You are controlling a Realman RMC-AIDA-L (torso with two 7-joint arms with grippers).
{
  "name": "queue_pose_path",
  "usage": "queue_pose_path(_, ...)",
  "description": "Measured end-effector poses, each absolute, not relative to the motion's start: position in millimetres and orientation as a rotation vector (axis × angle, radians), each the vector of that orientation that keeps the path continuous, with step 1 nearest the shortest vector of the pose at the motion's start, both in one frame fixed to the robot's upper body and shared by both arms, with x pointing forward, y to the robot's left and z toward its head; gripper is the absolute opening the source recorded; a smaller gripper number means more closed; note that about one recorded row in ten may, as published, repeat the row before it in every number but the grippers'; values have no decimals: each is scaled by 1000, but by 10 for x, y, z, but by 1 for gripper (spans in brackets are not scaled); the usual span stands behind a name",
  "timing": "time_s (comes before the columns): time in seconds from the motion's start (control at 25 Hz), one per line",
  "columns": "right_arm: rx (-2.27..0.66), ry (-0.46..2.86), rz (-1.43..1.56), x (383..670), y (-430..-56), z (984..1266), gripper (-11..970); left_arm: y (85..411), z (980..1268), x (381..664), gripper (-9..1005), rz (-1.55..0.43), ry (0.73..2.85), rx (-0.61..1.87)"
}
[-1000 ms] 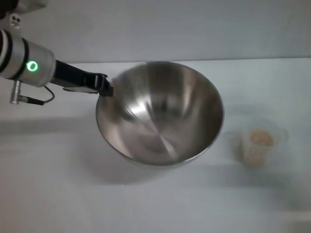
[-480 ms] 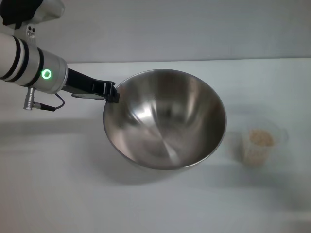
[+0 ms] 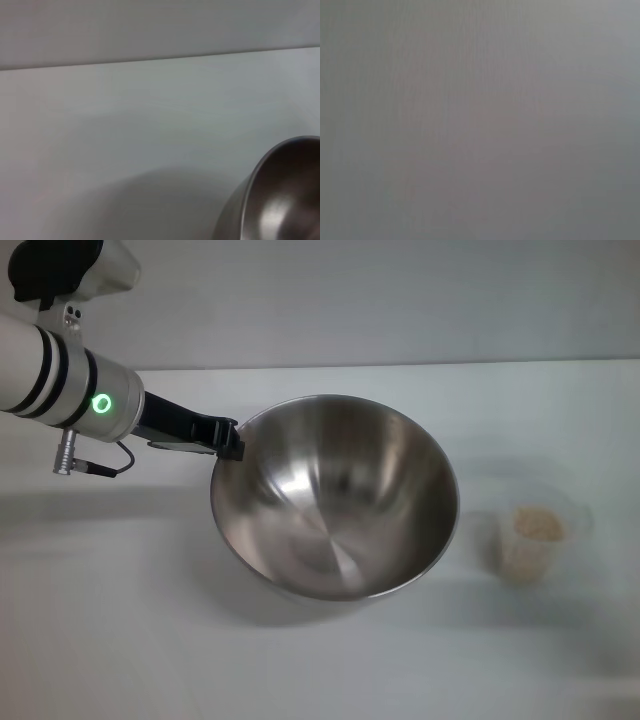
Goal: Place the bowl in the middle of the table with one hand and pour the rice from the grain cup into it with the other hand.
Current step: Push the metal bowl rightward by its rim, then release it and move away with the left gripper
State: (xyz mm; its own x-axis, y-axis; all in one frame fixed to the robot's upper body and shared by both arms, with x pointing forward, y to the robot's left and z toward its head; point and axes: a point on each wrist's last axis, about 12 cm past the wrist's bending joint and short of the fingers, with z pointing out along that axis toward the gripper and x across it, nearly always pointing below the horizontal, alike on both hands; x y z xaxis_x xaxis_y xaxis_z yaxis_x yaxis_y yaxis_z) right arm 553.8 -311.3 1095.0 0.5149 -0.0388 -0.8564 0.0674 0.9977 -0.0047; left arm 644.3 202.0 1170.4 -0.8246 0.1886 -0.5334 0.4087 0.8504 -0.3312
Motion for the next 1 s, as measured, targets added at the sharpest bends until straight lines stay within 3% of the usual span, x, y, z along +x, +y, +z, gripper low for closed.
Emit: queue_pose_path(1.0,31,1020,-65,5508,-3118,10944,634,2019,11697,6457,121,-578,2532,455)
